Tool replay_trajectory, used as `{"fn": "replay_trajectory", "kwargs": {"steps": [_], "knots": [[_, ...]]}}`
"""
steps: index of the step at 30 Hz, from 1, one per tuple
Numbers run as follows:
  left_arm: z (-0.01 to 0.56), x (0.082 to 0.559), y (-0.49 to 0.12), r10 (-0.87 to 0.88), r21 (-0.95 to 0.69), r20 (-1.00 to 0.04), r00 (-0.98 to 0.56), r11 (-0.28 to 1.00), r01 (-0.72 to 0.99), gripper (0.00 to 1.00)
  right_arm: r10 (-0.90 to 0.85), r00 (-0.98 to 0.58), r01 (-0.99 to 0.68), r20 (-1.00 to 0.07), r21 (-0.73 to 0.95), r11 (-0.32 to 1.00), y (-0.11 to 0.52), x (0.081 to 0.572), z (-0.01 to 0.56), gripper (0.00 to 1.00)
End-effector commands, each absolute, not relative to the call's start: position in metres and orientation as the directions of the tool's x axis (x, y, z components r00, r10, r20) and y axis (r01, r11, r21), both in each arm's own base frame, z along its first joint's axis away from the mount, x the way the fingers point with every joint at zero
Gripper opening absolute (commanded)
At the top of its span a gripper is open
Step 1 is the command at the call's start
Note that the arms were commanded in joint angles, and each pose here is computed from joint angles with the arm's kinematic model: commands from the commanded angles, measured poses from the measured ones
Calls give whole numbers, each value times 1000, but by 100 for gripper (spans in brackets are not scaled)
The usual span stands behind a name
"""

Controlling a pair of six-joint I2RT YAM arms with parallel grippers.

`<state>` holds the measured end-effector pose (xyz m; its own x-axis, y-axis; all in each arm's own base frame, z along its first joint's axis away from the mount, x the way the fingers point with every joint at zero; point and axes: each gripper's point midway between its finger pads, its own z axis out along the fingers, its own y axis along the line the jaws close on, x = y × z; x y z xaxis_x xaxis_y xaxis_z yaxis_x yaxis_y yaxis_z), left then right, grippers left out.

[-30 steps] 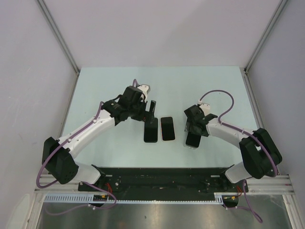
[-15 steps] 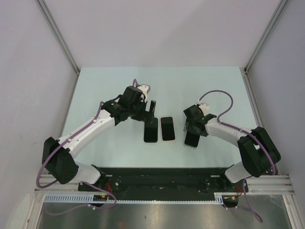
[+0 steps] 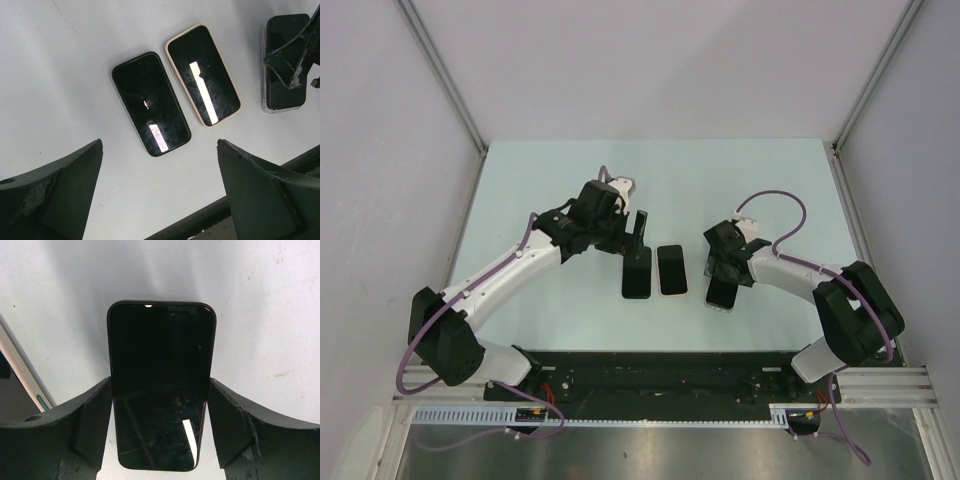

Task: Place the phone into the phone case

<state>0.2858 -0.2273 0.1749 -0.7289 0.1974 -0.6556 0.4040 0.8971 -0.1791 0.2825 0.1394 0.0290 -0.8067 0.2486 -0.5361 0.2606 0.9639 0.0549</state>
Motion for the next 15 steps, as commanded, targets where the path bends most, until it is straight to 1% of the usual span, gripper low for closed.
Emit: {"fn": "replay_trajectory", "kwargs": {"steps": [1, 5, 10, 15], "knots": [[181, 287, -227, 202, -179, -673, -712, 889, 421, 100, 280, -775, 283, -567, 86, 955, 145, 292, 34, 54], [180, 287, -227, 203, -178, -673, -711, 889, 422, 100, 286, -758, 277, -587, 107, 955, 148, 297, 40, 52], [180, 285, -230, 205, -194, -665, -718, 881, 432, 100, 286, -739, 273, -610, 118, 955, 147, 304, 47, 52], [178, 286, -230, 204, -198, -661, -722, 881, 430, 100, 281, -741, 267, -610, 115, 957, 148, 305, 44, 53]]}}
